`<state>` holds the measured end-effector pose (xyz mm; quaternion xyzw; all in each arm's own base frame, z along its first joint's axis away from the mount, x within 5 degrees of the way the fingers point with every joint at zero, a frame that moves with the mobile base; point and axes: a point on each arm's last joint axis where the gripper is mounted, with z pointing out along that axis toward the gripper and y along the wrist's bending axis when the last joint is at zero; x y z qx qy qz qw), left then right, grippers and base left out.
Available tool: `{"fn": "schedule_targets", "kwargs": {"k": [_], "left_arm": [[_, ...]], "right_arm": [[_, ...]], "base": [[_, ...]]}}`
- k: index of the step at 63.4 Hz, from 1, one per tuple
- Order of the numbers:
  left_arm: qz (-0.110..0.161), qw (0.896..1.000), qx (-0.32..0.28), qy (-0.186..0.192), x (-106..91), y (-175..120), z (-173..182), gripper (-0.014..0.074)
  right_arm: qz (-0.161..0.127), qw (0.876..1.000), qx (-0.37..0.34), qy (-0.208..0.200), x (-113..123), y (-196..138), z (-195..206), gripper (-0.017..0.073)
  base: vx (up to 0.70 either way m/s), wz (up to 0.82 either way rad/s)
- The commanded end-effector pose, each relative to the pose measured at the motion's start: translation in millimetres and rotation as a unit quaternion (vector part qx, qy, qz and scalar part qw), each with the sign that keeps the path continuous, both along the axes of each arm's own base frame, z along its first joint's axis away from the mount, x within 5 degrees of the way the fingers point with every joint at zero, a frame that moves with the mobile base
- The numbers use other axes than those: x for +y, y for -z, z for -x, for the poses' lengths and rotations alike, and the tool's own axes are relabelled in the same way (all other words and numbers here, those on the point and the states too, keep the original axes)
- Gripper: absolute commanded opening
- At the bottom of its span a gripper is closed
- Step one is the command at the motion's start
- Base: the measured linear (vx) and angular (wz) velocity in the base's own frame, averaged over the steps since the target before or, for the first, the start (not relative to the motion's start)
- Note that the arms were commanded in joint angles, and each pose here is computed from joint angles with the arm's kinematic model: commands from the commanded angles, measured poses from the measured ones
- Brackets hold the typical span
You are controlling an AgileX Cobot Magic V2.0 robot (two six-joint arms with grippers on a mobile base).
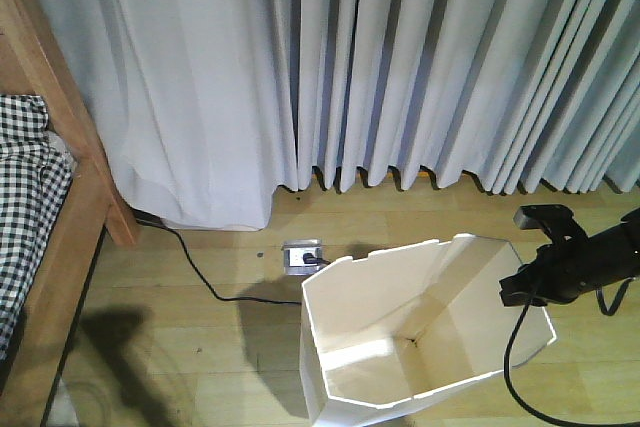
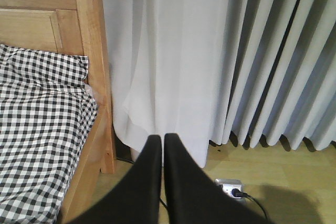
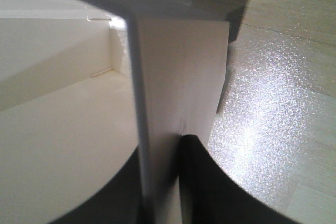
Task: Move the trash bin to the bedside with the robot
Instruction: 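Drive toward the bed and curtains holding the bin with the right gripper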
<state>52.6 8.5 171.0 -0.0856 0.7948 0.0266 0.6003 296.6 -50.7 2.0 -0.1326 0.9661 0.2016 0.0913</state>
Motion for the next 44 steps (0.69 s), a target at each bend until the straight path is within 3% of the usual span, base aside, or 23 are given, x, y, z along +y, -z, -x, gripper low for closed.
{"fn": "schedule_targets", "kwargs": {"k": [1, 36, 44], "left_arm": [[-0.002, 0.999, -0.038, 0.002, -0.3, -5.4, -0.8, -0.0006], [-0.002, 0.999, -0.038, 0.002, -0.3, -5.4, -0.8, -0.0006], [-0.002, 0.999, -0.038, 0.002, -0.3, -5.4, -0.8, -0.0006]], "right_arm": [[-0.079, 0.997, -0.02, 0.005, 9.6, -29.8, -7.5, -0.0005], [-0.078, 0.997, -0.02, 0.005, 9.5, -29.7, -7.6, -0.0005], [-0.067, 0.997, -0.027, -0.001, 7.9, -28.8, -8.2, -0.0005]], "base": [[0.04, -0.01], [0.0, 0.0], [0.0, 0.0]]}}
